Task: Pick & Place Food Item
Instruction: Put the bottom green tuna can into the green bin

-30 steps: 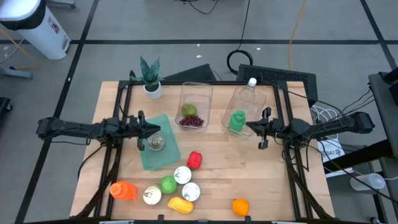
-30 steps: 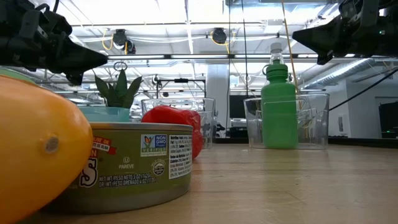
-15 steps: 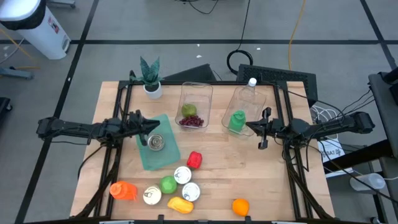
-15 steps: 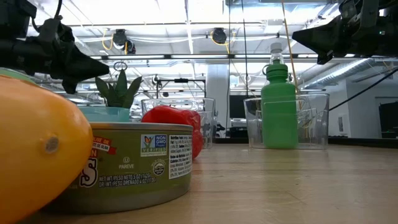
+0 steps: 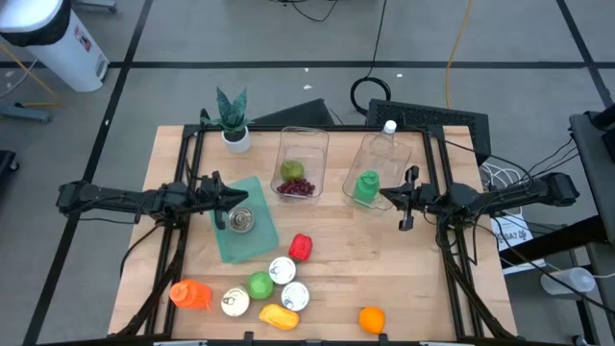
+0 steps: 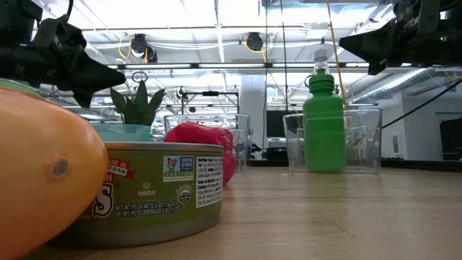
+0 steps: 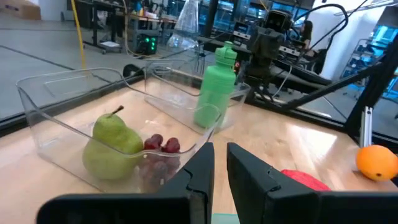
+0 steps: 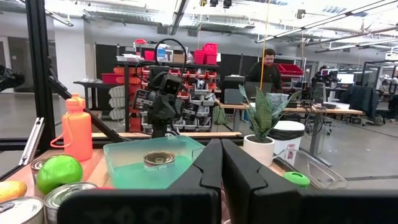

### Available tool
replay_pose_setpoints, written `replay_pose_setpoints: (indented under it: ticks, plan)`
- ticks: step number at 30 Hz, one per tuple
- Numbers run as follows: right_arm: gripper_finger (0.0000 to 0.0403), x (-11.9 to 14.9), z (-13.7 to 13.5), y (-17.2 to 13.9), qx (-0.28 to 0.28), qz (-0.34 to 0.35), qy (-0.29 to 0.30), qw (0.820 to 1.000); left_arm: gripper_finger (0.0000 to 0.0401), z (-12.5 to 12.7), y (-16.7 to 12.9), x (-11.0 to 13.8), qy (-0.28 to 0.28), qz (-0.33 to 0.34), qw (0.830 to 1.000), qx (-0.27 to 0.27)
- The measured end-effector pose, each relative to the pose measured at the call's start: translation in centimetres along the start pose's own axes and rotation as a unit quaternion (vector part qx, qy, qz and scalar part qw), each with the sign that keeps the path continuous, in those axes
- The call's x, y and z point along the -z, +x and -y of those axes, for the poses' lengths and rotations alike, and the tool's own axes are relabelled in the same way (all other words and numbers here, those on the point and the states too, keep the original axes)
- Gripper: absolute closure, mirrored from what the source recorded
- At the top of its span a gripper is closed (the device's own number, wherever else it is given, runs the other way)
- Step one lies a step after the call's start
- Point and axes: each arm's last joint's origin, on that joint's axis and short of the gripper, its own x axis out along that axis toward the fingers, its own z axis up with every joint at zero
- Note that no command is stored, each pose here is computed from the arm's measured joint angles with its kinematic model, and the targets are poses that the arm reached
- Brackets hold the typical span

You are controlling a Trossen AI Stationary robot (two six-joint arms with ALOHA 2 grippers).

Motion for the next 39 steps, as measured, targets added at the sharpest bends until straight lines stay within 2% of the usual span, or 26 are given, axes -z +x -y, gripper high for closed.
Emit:
replay_pose_setpoints:
  ticks: [6, 11, 15, 18, 24, 31, 33, 39]
  plan:
    - [0.0403, 0.1, 0.0, 0.0, 0.0, -0.003, 0.001, 1.0, 0.0352, 0.0, 0.0, 0.0, -0.002, -0.001, 1.0, 0.004]
    - [0.0403, 0.1, 0.0, 0.0, -0.003, -0.004, 0.001, 1.0, 0.0352, 0.2, 0.0, -0.2, -0.004, 0.007, 0.999, 0.033]
    - [0.0403, 0.0, -0.5, 0.1, -0.069, 0.007, 0.005, 0.998, 0.0352, 0.1, 0.0, -0.3, 0.0, 0.013, 1.0, 0.013]
    - [0.0403, 0.4, -1.0, 0.5, -0.101, -0.019, 0.001, 0.995, 0.0352, 0.0, 0.0, -0.3, 0.0, 0.016, 1.0, 0.0]
    - [0.0403, -0.3, -2.6, 2.5, -0.121, -0.06, -0.023, 0.991, 0.0352, 0.0, 0.0, -0.3, 0.0, 0.015, 1.0, -0.001]
    - [0.0403, -0.6, -5.3, 5.5, -0.11, -0.108, -0.081, 0.985, 0.0352, 0.0, 0.0, -0.2, 0.0, 0.012, 1.0, -0.001]
    - [0.0403, -0.4, -6.1, 6.1, -0.123, -0.124, -0.105, 0.979, 0.0352, 0.0, 0.0, -0.2, 0.0, 0.012, 1.0, -0.001]
    - [0.0403, -1.0, -8.1, 8.0, -0.148, -0.122, -0.13, 0.973, 0.0352, 0.0, 0.0, -0.2, 0.001, 0.012, 1.0, -0.002]
